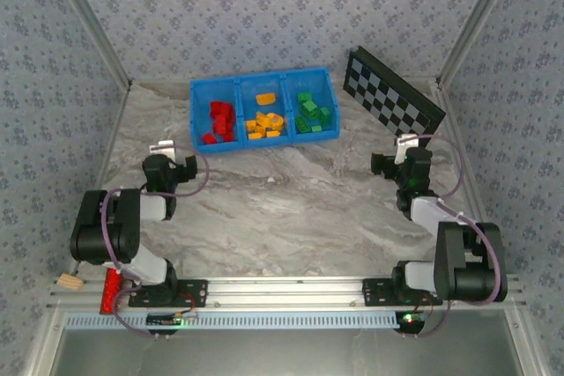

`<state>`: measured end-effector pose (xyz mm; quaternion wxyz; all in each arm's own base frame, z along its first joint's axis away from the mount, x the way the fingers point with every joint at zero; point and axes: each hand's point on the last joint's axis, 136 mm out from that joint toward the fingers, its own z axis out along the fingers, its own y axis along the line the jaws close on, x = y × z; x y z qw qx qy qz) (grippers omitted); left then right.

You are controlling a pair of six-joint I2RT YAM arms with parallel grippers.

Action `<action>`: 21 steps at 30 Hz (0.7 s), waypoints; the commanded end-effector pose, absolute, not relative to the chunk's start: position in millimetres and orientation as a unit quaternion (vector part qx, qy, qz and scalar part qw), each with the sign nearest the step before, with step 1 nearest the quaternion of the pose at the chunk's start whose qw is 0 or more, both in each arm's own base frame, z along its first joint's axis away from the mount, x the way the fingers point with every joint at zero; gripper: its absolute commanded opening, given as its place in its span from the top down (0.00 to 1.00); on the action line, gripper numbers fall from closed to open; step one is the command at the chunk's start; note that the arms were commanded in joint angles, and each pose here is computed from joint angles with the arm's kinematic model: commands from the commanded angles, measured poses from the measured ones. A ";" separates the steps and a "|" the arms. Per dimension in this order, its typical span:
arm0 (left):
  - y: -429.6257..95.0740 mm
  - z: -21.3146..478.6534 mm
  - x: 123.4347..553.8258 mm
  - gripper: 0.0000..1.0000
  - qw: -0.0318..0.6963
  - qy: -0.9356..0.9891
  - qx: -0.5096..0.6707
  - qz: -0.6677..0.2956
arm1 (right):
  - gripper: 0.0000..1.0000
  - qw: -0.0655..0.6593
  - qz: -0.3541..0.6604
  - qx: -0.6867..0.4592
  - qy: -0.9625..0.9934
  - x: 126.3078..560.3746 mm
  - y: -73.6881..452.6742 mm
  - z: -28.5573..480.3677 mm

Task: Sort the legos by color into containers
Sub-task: Reset both arms

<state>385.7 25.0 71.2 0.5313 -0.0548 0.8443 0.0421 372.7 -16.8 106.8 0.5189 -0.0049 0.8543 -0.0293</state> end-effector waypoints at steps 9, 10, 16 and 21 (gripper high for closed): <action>21.4 89.2 396.1 0.01 0.557 0.828 -0.050 0.033 | 0.00 0.536 0.003 -0.028 0.844 396.9 -3.5 92.0; 21.8 89.6 396.3 0.01 0.558 0.828 -0.050 0.034 | 0.00 0.538 0.002 -0.026 0.843 396.3 -4.7 91.8; 21.6 89.1 396.0 0.01 0.557 0.828 -0.051 0.033 | 0.00 0.545 -0.014 -0.006 0.838 391.2 -11.5 82.5; 21.3 89.2 396.1 0.01 0.557 0.828 -0.050 0.034 | 0.00 0.547 -0.012 -0.005 0.837 391.4 -12.3 82.9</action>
